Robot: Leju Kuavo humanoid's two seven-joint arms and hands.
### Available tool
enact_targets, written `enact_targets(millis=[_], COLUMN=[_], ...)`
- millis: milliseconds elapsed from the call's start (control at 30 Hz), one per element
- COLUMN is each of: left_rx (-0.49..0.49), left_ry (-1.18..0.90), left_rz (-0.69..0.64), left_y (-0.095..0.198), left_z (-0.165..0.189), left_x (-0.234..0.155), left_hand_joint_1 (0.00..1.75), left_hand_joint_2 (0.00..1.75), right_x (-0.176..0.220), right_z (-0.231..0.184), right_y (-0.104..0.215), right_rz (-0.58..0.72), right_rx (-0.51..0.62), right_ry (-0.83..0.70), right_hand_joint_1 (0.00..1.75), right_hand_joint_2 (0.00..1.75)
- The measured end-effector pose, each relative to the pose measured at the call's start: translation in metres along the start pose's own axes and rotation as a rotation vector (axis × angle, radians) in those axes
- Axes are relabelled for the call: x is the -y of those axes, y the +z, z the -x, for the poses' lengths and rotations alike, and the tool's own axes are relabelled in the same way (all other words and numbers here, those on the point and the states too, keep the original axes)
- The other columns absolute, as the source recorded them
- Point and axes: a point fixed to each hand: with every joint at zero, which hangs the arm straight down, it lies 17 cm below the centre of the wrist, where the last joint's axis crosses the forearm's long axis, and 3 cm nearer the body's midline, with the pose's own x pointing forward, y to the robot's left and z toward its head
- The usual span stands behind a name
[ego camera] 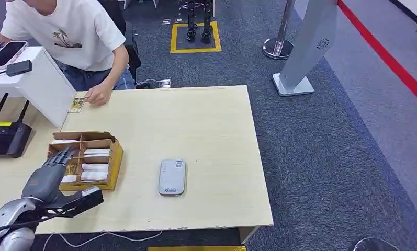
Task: Pass the card to the sensor for recognition and then transmit it.
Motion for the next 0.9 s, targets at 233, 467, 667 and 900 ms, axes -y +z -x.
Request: enact_targets(millis=[233,467,667,900], left_rx=[0.033,0.041,0.039,0.024], left_ry=[0.003,-0.011,-0.015,-0.045], left_rz=[-0.003,0.0,0.0,-0.012], left_y=[0.001,0.003,0.003,0.005], left_z=[-0.013,-0.014,-0.012,-0.006], left_x=[-0.001,-0.001,-0.002,-0.007], left_hand_joint_1=[0.0,0.0,1.75,1.75], left_hand_joint_2=[1.75,1.75,1.75,1.75], right_x=[0.0,0.0,0.0,0.0], right_z=[0.0,0.0,0.0,0.001], right_y=[0.0,0.0,0.0,0.0], right_rz=[-0.002,-0.002,-0.002,-0.002], right_rx=[0.0,0.0,0.0,-0.003], right_ry=[-0.006,-0.006,-0.006,-0.006], right_hand_joint_1=[0.0,0.0,0.0,0.0], right_hand_joint_2=[0.0,0.0,0.0,0.0])
